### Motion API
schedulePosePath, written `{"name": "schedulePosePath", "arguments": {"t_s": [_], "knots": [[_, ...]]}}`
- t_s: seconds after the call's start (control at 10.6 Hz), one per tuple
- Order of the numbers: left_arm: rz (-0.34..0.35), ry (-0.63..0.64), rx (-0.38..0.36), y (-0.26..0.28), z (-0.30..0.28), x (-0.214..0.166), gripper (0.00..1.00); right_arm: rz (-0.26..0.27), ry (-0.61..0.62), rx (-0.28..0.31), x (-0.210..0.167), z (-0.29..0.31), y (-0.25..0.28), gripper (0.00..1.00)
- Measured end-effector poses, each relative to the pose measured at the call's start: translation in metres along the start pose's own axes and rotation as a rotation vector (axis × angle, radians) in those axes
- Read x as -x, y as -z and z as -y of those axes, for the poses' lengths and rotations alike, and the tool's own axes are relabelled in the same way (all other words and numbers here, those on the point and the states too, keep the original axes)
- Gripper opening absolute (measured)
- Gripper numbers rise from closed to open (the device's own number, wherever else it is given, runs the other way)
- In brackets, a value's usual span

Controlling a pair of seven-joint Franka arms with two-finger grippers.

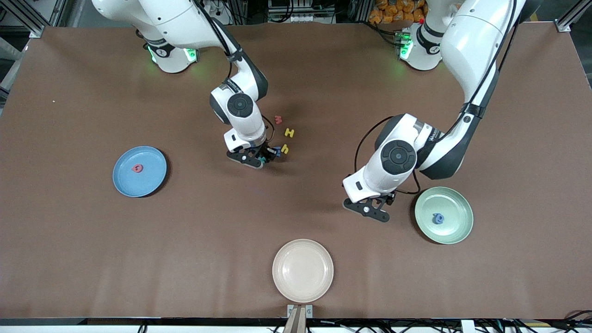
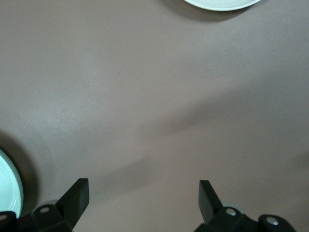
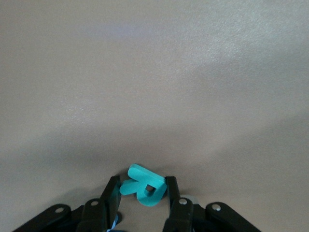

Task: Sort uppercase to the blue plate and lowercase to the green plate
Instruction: 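Lift the teal R with the right gripper while the left gripper reaches letters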

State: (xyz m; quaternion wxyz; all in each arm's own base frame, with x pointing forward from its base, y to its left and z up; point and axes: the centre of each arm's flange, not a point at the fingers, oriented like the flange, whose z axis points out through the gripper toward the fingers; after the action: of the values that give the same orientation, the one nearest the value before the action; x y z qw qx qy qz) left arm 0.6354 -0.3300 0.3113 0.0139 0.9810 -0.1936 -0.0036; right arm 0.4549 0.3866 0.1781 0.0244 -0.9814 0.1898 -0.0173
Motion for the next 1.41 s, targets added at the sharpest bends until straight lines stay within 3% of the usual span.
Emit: {"name": "schedulePosePath", "arguments": {"t_s": [1.41], "knots": [[0.006,0.000,0.048,0.003,-0.059,0.007,1.00,-0.026,0.011,-0.001,-0.013,-0.002,0.004,0.43]]}}
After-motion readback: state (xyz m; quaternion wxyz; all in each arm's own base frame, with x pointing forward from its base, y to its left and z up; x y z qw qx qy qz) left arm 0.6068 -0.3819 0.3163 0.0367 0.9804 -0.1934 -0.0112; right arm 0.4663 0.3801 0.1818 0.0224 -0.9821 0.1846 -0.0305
